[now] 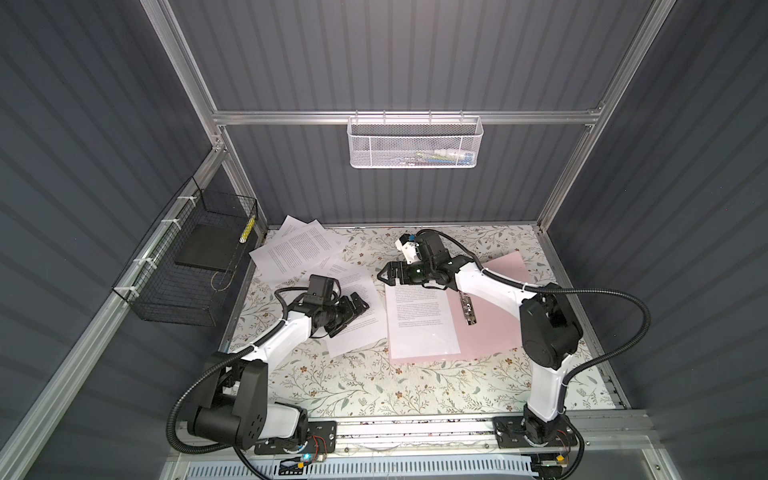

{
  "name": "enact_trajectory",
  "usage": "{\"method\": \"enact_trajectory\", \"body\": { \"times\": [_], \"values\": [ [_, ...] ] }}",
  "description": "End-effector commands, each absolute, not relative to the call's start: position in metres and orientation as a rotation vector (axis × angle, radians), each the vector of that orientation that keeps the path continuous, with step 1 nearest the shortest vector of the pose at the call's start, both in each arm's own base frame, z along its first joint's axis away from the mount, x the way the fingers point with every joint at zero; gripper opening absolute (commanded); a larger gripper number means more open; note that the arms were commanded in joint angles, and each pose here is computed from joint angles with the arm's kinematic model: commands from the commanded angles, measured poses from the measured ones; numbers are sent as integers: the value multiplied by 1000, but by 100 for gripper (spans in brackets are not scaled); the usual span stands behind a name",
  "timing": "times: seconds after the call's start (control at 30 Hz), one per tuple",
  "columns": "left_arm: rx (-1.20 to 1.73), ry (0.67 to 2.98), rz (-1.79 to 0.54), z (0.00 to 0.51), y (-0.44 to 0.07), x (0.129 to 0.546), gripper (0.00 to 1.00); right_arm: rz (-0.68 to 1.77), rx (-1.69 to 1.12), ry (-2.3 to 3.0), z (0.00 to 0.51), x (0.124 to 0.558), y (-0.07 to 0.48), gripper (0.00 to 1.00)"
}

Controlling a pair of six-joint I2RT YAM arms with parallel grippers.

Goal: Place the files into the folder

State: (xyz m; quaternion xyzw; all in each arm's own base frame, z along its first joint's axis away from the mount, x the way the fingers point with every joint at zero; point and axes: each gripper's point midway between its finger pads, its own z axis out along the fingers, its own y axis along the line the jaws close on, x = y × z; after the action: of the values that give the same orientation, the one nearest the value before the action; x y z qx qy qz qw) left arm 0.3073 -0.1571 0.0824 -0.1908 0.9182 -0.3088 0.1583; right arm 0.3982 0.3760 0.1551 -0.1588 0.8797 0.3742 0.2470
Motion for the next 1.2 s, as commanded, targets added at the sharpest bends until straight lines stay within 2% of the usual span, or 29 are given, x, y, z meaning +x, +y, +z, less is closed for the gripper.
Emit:
{"method": "enact_trajectory", "body": {
  "times": [0.0,0.23,0.4,0.5,0.73,1.07,1.17],
  "values": [
    [-618,2566,-949,79,-166,319,100,1037,-470,2398,157,406,388,99],
    [-641,2663,-788,41,-152,303,100,1111,-566,2325,154,423,419,99],
    [-724,2750,-597,19,-123,268,100,1132,-637,2386,134,429,436,99],
    [-796,2768,-578,12,-106,247,100,1127,-660,2410,118,429,445,99],
    [-874,2782,-520,23,-77,214,100,1068,-628,2530,78,421,469,98],
    [-827,2789,-426,45,-64,204,100,887,-514,2691,31,402,481,95],
    [-830,2793,-426,43,-63,204,100,809,-480,2681,26,409,475,95]
  ]
}}
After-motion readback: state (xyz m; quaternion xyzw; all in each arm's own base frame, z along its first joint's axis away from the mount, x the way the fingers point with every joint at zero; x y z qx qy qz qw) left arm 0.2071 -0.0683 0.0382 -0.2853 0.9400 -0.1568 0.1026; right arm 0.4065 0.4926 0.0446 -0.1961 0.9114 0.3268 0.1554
